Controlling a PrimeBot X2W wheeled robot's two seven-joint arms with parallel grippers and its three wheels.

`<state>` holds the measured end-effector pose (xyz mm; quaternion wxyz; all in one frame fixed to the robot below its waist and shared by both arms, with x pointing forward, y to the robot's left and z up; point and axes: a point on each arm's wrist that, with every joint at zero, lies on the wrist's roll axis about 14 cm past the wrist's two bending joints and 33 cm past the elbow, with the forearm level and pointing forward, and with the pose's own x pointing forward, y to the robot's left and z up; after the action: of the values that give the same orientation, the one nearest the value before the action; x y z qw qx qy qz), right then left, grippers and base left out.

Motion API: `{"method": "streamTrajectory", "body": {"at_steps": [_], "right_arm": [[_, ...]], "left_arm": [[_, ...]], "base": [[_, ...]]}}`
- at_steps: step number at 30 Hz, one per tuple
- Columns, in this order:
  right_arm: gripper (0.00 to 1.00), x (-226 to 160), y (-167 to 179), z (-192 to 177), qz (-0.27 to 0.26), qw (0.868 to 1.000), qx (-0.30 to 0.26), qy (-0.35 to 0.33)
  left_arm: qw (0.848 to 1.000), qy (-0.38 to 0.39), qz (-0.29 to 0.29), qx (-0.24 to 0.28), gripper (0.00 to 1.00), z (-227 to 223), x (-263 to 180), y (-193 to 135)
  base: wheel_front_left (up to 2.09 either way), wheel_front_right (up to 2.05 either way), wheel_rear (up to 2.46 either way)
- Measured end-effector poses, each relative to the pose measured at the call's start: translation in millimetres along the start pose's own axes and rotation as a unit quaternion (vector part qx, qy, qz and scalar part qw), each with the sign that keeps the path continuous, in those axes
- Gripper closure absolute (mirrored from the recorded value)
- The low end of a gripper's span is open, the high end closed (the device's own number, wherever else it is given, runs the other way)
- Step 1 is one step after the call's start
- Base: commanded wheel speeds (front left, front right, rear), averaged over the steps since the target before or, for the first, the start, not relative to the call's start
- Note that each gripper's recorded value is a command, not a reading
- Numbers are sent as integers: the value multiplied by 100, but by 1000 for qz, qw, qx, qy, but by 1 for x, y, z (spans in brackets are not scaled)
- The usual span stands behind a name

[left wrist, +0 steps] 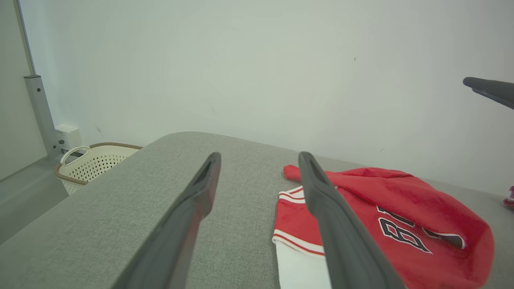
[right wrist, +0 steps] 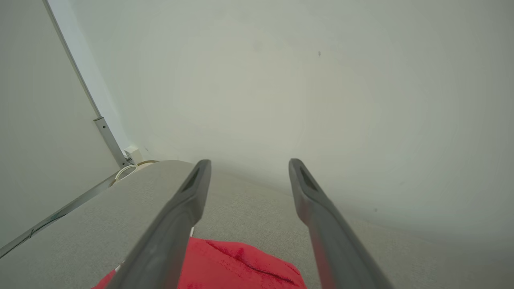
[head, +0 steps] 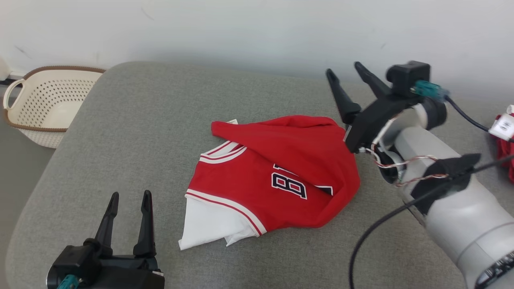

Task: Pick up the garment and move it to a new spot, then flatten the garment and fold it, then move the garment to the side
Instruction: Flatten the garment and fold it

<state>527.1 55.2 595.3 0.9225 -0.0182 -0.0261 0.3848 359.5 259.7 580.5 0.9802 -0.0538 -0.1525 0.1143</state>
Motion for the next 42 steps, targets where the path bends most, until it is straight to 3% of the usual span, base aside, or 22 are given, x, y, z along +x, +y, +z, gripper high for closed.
{"method": "streamTrajectory", "body": {"at_steps": [9,22,29,42], "right_arm": [[0,-56,-31,-50,-45,998,36,32],[0,-104,-12,-109,-57,991,94,72],[0,-113,13,-131,-70,973,203,80],[0,-99,32,-156,-60,961,237,130]], "left_arm": [[1000,-1,-8,-4,0,-1,3,-8],[1000,5,-20,-7,0,-8,8,-18],[1000,5,-21,-5,0,-9,10,-18],[1000,7,-15,1,0,-10,9,-13]], "base": [[0,0,0],[0,0,0],[0,0,0],[0,0,0]]}}
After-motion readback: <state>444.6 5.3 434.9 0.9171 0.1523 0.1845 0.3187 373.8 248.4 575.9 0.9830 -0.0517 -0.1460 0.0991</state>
